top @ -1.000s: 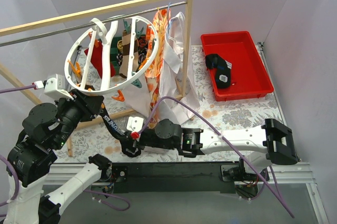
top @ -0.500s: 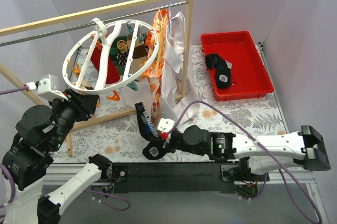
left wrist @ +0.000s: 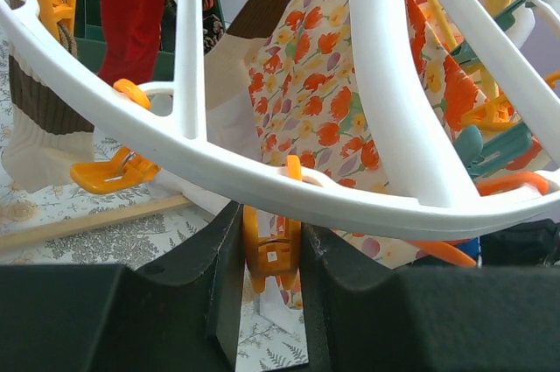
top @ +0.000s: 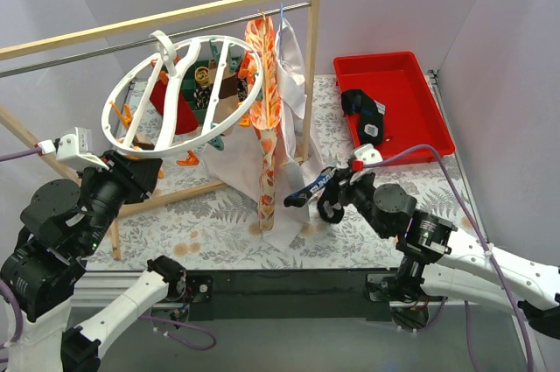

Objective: Remove the socks clipped to the hanger

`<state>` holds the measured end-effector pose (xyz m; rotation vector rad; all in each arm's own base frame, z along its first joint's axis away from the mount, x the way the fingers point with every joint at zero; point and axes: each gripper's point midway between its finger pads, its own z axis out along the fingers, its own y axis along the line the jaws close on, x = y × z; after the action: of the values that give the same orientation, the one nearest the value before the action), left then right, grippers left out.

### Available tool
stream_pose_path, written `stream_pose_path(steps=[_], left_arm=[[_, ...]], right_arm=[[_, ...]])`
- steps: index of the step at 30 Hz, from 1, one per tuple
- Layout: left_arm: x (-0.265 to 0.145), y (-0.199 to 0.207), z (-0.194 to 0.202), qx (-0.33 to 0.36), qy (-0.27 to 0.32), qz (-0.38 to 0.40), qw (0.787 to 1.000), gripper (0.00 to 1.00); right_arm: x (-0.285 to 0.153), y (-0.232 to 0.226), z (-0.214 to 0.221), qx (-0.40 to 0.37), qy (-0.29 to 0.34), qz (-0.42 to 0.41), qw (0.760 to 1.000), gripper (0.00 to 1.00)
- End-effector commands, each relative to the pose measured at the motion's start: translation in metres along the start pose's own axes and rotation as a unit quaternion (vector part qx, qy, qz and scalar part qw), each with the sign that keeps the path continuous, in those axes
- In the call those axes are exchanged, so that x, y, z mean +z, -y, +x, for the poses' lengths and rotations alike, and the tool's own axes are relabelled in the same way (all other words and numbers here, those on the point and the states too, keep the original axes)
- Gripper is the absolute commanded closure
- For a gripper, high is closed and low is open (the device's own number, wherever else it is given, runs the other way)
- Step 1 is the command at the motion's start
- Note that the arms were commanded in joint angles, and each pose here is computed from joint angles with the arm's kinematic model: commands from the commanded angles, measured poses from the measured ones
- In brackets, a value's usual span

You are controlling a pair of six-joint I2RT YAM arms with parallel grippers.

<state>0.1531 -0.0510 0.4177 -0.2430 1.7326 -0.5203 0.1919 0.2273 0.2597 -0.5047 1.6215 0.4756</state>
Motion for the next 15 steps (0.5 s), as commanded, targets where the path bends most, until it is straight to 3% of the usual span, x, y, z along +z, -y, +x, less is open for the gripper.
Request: stream_pose_path(steps=[1, 6, 15], left_arm=[[-0.007, 0.002, -0.006, -0.001, 0.008, 0.008, 1.0, 1.0], [-0.015, 0.009, -0.011, -0.012, 0.019, 0.032, 0.999, 1.0], [-0.023, 0.019, -0.011, -0.023, 0.02, 0.066, 0.997, 1.0]], right_arm=[[0.001, 0.05, -0.007, 0.019, 0.015, 0.104, 0.994, 0.99], [0.015, 0.126, -0.009, 0.036, -0.001, 0.231, 0.972, 0.99], [0.078, 0.239, -0.049, 0.069, -0.005, 0.319, 0.945, 0.99]])
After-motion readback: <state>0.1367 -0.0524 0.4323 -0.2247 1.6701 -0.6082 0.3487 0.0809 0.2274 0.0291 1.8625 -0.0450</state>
